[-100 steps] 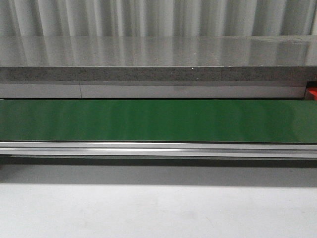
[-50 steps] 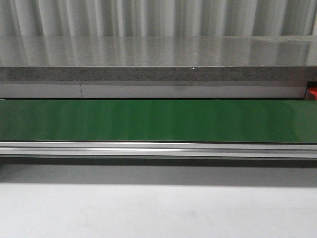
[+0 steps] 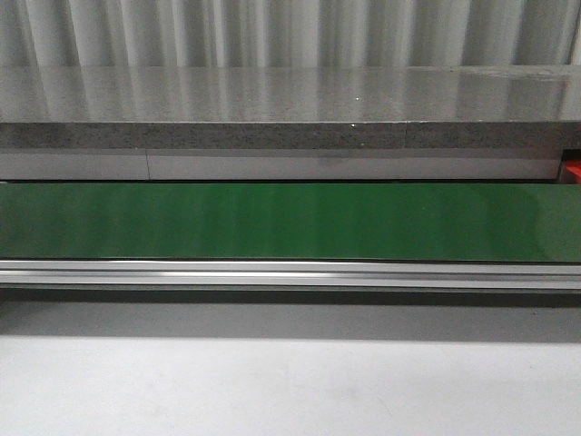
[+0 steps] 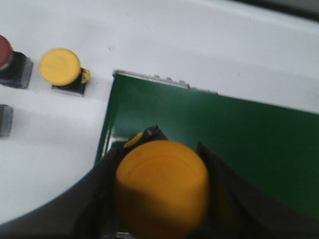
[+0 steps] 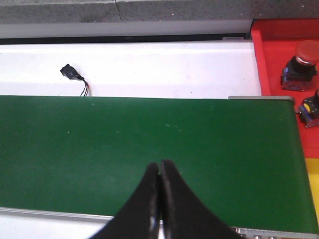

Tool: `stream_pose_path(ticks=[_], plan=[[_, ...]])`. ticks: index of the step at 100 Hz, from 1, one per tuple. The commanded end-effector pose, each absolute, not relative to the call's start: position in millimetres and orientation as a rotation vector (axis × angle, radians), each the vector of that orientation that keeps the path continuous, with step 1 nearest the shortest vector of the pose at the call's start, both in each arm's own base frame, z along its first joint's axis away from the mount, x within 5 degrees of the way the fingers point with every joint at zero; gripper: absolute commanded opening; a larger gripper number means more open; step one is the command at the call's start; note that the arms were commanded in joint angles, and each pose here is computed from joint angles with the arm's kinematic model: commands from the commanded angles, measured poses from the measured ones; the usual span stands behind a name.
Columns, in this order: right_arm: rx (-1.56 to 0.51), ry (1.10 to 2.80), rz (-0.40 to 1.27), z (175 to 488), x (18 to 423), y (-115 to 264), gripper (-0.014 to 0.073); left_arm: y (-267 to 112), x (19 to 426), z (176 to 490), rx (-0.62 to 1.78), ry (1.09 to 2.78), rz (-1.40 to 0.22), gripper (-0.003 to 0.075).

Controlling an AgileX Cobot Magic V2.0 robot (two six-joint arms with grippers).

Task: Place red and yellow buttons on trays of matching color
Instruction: 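Set the yellow button on the green belt and open the left gripper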

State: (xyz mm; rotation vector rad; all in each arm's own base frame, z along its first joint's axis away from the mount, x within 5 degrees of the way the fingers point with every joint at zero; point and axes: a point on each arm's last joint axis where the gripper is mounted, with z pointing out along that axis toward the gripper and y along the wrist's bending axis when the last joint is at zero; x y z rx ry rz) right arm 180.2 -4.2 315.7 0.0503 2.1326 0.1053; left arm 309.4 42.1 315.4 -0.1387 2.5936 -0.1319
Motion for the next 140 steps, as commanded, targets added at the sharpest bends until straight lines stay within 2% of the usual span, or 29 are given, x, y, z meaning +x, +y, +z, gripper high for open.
stream_pose_path(ticks=[1, 21, 44, 95, 125, 134, 140], plan=[[0.061, 2.033, 0.093, 331, 182, -6, -0.0068, 28, 313, 328, -0.033, 2.564, -0.086, -0.0021], [0.061, 2.033, 0.093, 331, 182, -6, -0.0068, 11, 327, 305, 0.101, 2.645, -0.026, -0.0021], [0.061, 2.033, 0.093, 331, 182, -6, -0.0068, 12, 338, 285, 0.137, 2.703, 0.016, -0.0020], [0.061, 2.033, 0.093, 331, 182, -6, -0.0068, 13, 339, 284, 0.144, 2.690, 0.034, -0.0020], [0.061, 2.033, 0.093, 331, 182, -6, -0.0068, 14, 346, 269, 0.147, 2.737, 0.031, -0.0020], [0.061, 2.033, 0.093, 331, 182, -6, -0.0068, 14, 345, 270, 0.148, 2.741, 0.030, 0.0013], [0.061, 2.033, 0.093, 331, 182, -6, -0.0068, 13, 344, 271, 0.165, 2.740, 0.032, 0.0104]])
